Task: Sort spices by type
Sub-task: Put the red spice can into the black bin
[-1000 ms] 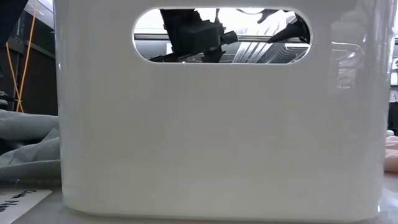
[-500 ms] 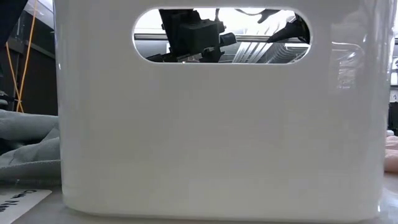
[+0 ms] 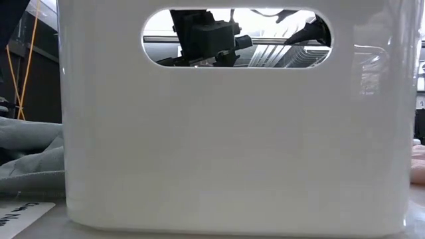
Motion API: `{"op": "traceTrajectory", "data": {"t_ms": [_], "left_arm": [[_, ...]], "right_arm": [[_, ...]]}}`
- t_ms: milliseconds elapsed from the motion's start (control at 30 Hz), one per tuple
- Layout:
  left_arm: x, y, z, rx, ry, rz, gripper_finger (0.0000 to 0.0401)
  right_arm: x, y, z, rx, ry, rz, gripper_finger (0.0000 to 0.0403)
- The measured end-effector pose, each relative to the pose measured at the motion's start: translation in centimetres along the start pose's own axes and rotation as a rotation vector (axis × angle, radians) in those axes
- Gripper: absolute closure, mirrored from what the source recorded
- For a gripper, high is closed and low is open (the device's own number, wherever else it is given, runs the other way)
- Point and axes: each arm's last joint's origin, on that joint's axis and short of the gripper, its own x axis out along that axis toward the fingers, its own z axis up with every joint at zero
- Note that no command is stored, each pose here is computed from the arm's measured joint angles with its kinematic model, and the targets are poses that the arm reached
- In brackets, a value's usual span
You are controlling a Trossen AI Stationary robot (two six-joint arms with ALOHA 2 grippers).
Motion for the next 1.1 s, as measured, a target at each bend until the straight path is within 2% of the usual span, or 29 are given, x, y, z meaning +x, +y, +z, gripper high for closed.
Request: {"op": "traceTrajectory", "data": {"t_ms": [133,500,633,700,800,1000,1100], "left_arm": [[0.0,0.0,0.0,0.000,0.000,0.000,0.0165],[-0.1,0.0,-0.1,-0.021,0.003,0.003,0.0096],[-0.3,0.2,-0.4,-0.032,0.101,0.059,0.0094],[-0.9,0.4,-0.9,-0.120,0.165,0.115,0.0094],[-2.5,0.5,-2.1,-0.336,0.178,0.148,0.0094],[-6.4,0.0,-5.3,-0.805,-0.025,-0.046,0.0094],[-7.8,0.0,-6.4,-1.024,-0.085,-0.093,0.0094]], "right_arm": [[0.0,0.0,0.0,0.002,0.000,0.000,0.0155],[0.0,0.0,0.0,0.008,0.000,0.000,0.0155],[0.0,0.0,0.0,0.007,-0.001,0.000,0.0155],[0.0,0.0,0.0,0.004,-0.003,0.002,0.0155],[0.0,0.1,0.1,0.001,-0.008,0.007,0.0155],[0.0,0.1,0.1,-0.007,-0.011,0.008,0.0155],[0.0,0.1,0.1,-0.007,-0.012,0.009,0.0155]]}}
